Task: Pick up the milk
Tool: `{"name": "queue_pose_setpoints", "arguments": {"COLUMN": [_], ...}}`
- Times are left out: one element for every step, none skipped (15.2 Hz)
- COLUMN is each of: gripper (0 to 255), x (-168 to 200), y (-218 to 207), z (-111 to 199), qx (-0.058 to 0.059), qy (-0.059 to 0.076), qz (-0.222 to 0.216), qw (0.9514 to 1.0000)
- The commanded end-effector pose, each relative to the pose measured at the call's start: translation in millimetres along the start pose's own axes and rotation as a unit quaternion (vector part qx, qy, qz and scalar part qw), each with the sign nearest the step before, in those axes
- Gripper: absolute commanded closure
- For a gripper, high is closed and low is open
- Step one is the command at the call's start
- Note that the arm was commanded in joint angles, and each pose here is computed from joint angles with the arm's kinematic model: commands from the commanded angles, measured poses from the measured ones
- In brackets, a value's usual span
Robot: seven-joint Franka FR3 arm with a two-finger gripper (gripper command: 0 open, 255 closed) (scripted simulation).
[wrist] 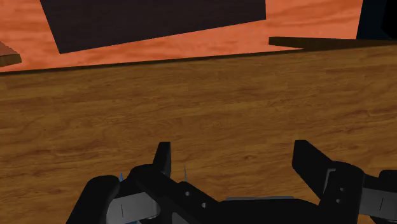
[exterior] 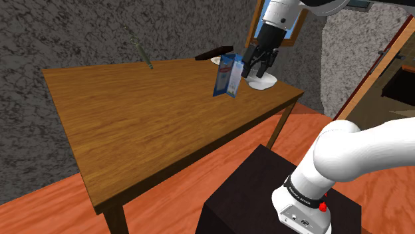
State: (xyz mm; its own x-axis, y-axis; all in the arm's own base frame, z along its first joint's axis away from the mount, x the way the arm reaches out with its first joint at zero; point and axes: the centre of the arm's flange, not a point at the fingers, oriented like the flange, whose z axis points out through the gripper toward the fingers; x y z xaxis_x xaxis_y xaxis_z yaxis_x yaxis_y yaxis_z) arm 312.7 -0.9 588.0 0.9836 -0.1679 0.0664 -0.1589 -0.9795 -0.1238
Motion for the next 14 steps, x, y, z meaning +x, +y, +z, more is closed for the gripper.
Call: {"name": "queue_pose_setpoints", "arguments": {"gripper": [0, 0, 0, 0, 0, 0, 0, 0, 0, 0, 0, 0, 0, 0], "x": [0.0, 12.6, 25.7, 39.1, 52.7, 66.3, 79.8, 93.1, 106.1, 118.7, 130.7, 142.0, 152.5, 162.2], "y": [0.0, -5.0, -8.8, -11.3, -12.5, -12.3, -10.9, -8.2, -4.2, 1.0, 7.4, 14.9, 23.4, 32.9], "z": [0.0, -2.0, -3.9, -5.8, -7.7, -9.6, -11.4, -13.4, -15.3, -17.3, -19.4, -21.5, -23.8, -26.1], "qx": [0.0, -0.005, -0.011, -0.016, -0.021, -0.026, -0.031, -0.036, -0.041, -0.046, -0.051, -0.055, -0.06, -0.064], "qy": [0.0, 0.0, 0.0, 0.0, 0.0, 0.001, 0.001, 0.001, 0.001, 0.001, 0.001, 0.001, 0.001, 0.001], "qz": [0.0, 0.049, 0.098, 0.146, 0.194, 0.242, 0.289, 0.335, 0.381, 0.425, 0.469, 0.512, 0.553, 0.593], "qw": [1.0, 0.9988, 0.9952, 0.9892, 0.9807, 0.97, 0.9569, 0.9414, 0.9237, 0.9038, 0.8817, 0.8575, 0.8312, 0.8029]}}
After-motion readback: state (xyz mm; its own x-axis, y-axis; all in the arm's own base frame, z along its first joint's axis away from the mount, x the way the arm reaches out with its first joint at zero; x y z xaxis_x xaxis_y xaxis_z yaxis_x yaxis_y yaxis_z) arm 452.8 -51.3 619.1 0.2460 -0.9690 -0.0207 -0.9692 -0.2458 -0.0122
